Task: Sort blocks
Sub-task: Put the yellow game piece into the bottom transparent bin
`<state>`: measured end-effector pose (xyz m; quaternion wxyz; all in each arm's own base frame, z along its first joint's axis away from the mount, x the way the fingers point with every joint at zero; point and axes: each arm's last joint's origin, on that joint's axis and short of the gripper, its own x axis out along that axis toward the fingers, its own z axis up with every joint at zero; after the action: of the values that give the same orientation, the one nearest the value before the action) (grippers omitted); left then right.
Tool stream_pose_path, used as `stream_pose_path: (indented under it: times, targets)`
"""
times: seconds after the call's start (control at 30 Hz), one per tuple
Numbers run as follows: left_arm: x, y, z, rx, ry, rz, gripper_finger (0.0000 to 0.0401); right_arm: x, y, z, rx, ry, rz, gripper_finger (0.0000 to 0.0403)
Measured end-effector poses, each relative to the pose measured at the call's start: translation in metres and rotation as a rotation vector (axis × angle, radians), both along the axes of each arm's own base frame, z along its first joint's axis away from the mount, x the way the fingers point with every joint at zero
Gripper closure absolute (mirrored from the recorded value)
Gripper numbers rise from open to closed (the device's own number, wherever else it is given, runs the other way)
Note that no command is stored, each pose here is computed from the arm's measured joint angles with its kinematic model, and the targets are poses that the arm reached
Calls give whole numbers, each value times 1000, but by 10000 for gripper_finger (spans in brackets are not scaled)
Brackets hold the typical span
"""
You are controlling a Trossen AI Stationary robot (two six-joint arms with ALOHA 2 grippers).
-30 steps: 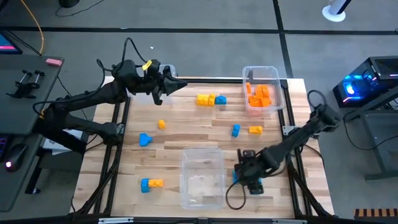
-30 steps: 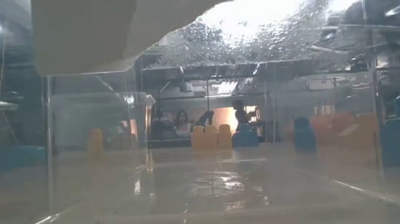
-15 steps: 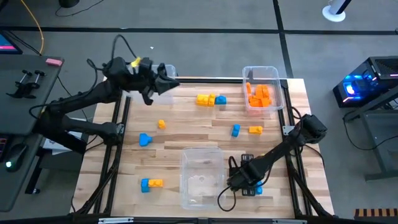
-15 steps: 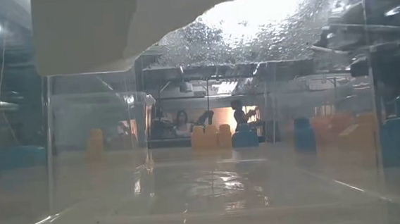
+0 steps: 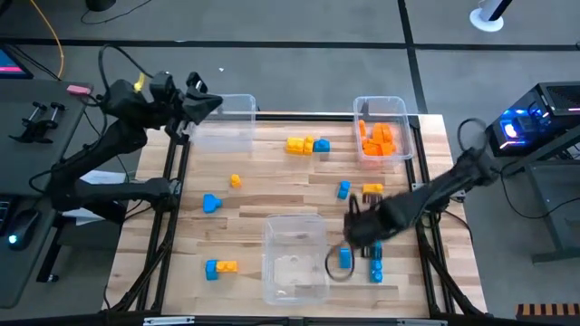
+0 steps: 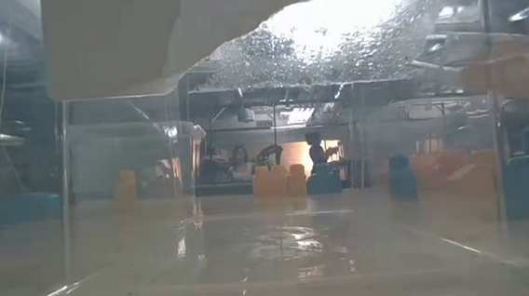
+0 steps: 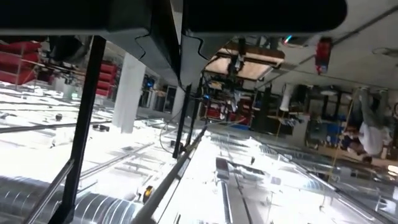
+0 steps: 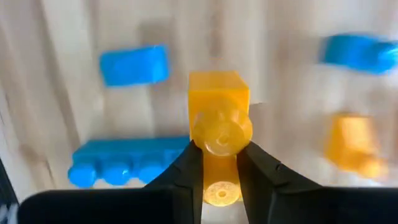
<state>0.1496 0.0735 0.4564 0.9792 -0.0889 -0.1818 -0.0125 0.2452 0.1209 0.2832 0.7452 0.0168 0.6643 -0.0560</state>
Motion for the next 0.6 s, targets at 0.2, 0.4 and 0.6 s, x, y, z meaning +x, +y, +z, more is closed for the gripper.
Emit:
stream_pose_path:
  times: [0.2, 0.4, 0.6]
  targets:
    - [-1, 2, -3, -17, 29, 15, 401, 29, -41, 46, 92, -308, -55, 336]
    - [1, 3, -9, -79, 93, 13, 401, 70, -47, 47, 164, -497, 128, 336]
    - [2, 3, -11, -172, 112, -24, 401, 91, -17, 27, 286, -463, 349, 336]
